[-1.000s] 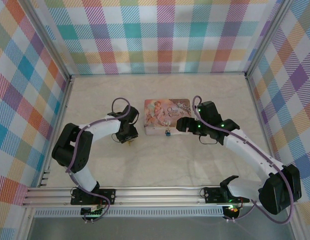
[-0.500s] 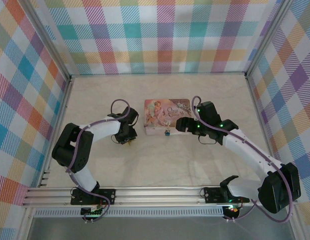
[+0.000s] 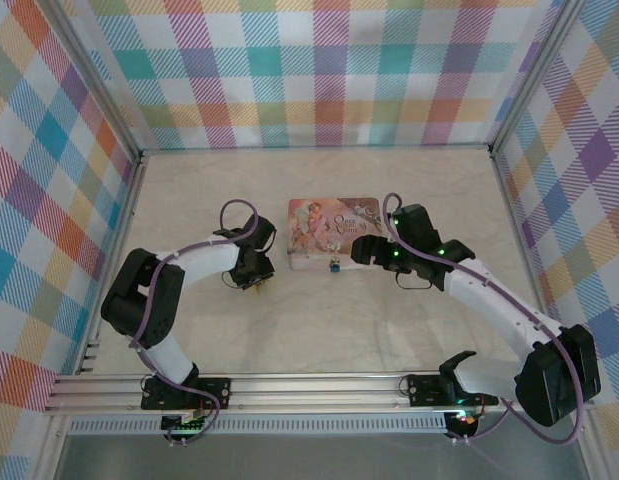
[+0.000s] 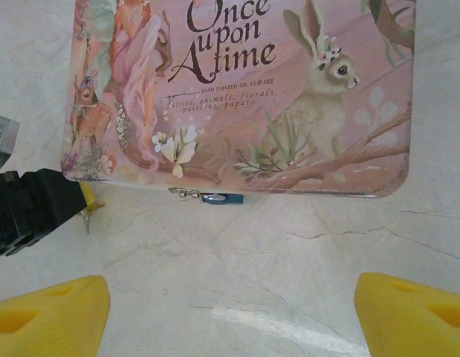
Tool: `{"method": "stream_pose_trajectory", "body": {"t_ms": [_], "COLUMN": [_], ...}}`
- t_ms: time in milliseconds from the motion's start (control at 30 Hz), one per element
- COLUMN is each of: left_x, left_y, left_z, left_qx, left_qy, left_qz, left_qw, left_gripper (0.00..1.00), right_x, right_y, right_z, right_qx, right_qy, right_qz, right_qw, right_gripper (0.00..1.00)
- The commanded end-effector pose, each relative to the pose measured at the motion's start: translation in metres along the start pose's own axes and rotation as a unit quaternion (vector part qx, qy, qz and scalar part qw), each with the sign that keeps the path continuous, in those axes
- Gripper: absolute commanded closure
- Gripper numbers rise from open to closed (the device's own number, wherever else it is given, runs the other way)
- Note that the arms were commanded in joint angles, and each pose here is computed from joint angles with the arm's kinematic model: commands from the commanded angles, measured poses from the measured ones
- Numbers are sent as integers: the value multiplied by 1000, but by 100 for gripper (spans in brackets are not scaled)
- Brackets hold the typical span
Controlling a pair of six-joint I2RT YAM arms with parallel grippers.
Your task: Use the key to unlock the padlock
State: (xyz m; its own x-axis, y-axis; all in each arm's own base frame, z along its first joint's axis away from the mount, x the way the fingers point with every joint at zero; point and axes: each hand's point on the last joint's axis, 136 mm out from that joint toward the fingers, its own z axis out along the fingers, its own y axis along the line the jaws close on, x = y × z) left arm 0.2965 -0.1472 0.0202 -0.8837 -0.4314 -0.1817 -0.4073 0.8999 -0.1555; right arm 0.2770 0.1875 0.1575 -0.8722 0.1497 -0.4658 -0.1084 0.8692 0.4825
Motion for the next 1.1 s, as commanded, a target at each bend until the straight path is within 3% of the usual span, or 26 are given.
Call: {"method": "stream_pose_trajectory", "body": {"t_ms": [0,400,800,1067], "left_x": [16,23,18,8], "left_y": [9,18,17,8], "left_z": [-5,1,4,-14], "left_qx": [-6,-30,-44,-28], "left_qy": [19,21,17,-2], "left_qz": [-1,17,34,43], "left_qw": [1000,999,998,999], "left_gripper": [61,66,87,99], "right_x": [2,7,10,13], "right_y": [0,-4,-7,-6], "right_z": [5,7,5,5], "right_qx": [0,1,3,-1], "right_qy": [0,4,1,2], "right_qz": [-1,6,6,10], "right_qw": [1000,1000,1000,1000], "right_gripper": [14,14,14,14]}}
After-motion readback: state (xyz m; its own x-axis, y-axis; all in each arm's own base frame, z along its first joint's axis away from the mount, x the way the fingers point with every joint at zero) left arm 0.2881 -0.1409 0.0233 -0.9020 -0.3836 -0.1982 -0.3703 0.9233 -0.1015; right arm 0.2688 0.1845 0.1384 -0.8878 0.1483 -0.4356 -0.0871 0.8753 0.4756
